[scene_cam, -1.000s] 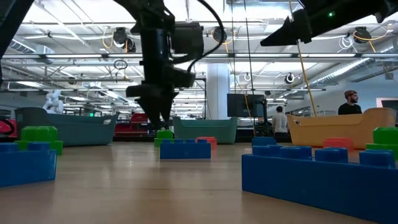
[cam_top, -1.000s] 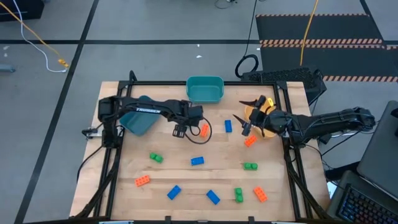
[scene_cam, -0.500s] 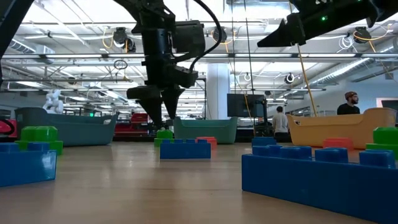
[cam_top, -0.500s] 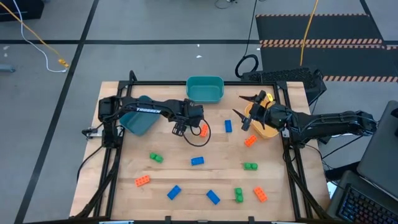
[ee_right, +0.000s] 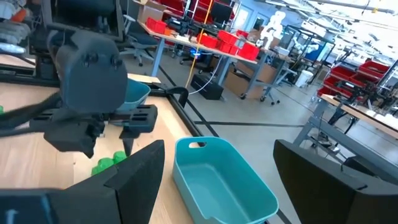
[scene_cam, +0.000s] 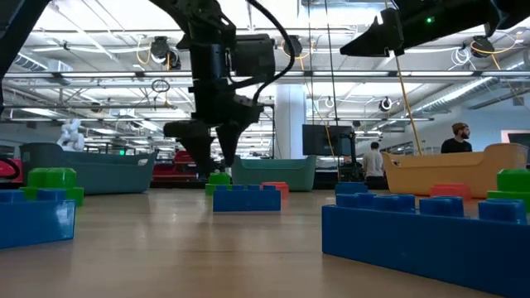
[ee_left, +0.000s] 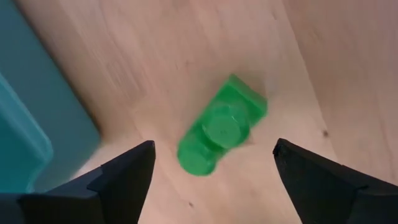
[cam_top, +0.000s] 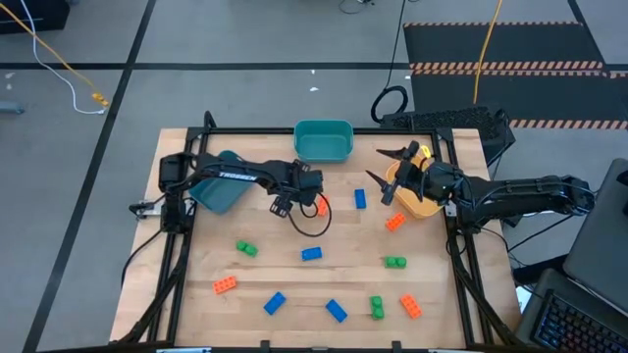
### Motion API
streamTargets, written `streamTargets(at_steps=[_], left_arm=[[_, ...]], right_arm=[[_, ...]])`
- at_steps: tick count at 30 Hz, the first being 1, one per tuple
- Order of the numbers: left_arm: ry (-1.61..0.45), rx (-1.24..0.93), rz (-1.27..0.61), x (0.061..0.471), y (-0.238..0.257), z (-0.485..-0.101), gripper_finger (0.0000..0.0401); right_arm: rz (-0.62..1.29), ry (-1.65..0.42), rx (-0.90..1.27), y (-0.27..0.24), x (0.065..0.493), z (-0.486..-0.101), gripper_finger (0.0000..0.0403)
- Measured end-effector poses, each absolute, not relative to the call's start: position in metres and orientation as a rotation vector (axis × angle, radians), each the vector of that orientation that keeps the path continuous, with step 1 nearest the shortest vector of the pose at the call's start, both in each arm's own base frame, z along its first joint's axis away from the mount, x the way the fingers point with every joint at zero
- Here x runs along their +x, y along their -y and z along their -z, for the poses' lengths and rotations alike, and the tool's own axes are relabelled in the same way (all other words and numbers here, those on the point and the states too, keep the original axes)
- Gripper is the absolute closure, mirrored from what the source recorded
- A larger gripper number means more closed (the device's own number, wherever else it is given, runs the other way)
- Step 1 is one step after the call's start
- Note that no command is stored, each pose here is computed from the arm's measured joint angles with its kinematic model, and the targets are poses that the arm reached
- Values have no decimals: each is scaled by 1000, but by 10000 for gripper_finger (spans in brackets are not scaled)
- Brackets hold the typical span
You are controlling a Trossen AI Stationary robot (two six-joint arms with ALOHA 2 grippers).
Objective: Sort & place blocks by color
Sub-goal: Put the green game piece into the green bin
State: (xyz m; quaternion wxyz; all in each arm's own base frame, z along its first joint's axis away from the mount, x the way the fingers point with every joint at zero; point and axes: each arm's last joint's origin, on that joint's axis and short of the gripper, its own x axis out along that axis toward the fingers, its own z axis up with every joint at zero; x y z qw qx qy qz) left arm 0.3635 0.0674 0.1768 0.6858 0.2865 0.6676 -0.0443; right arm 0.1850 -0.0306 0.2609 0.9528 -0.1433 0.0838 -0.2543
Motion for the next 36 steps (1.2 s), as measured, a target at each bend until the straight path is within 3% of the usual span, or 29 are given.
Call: streamTargets(at_steps=[16, 33, 36], left_arm=[[-1531, 635, 129, 369, -68, -155, 148], [-1555, 608, 115, 367, -63, -157, 277], [-1597, 643, 102, 364, -59, -156, 282]], right_arm=[[490, -178, -275, 30, 185, -259, 106], [488, -207, -265, 30, 185, -256, 106], [487, -212, -265, 30, 185, -256, 106]])
